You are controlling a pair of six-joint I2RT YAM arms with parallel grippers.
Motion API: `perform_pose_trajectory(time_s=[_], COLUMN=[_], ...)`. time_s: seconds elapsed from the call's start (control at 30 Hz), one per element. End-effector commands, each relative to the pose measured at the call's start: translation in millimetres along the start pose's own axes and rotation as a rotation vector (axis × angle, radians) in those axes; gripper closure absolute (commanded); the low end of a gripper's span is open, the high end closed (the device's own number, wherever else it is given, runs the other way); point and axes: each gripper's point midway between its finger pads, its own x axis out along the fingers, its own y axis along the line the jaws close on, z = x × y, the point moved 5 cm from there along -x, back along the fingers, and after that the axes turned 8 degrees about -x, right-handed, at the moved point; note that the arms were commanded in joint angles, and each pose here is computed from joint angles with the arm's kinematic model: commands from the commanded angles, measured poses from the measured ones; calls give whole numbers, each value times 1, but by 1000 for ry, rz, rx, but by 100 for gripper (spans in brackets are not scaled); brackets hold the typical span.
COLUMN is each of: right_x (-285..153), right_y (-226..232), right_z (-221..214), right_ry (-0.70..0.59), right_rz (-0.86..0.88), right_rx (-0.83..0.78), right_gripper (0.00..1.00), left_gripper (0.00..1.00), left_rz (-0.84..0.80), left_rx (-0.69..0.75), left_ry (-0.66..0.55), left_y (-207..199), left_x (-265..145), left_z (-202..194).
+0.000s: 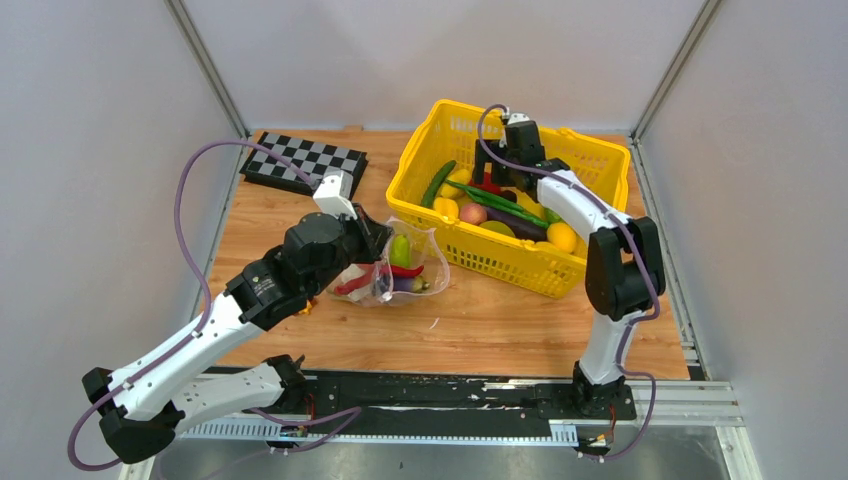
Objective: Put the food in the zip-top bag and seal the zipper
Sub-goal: Pick up the fake fruit from the bin.
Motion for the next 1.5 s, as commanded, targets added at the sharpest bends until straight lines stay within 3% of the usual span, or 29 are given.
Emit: perform_pose_trajectory(time_s=[0.0, 0.1, 0.5, 1.03, 1.47], right_x=[13, 27, 59, 48, 74], right_y=[-21, -27, -20, -21, -16], right_z=[27, 15, -18, -50, -31], right_ry=[-96, -39, 60, 29, -37], right_rz=[-115, -106, 87, 89, 127], right_rx=[-156, -230, -251, -227, -186], right_gripper=[8, 13, 36, 37, 22], left_gripper=[100, 100, 100, 100, 100], left_rz=[-3, 11, -2, -9, -11], left_rx=[-4, 0, 16, 10, 7], left_ry=[-61, -71, -31, -27, -23], left_y=[-1, 2, -4, -5, -5], left_x=[-10, -11, -4, -3, -1], left_z=[16, 16, 12, 10, 8])
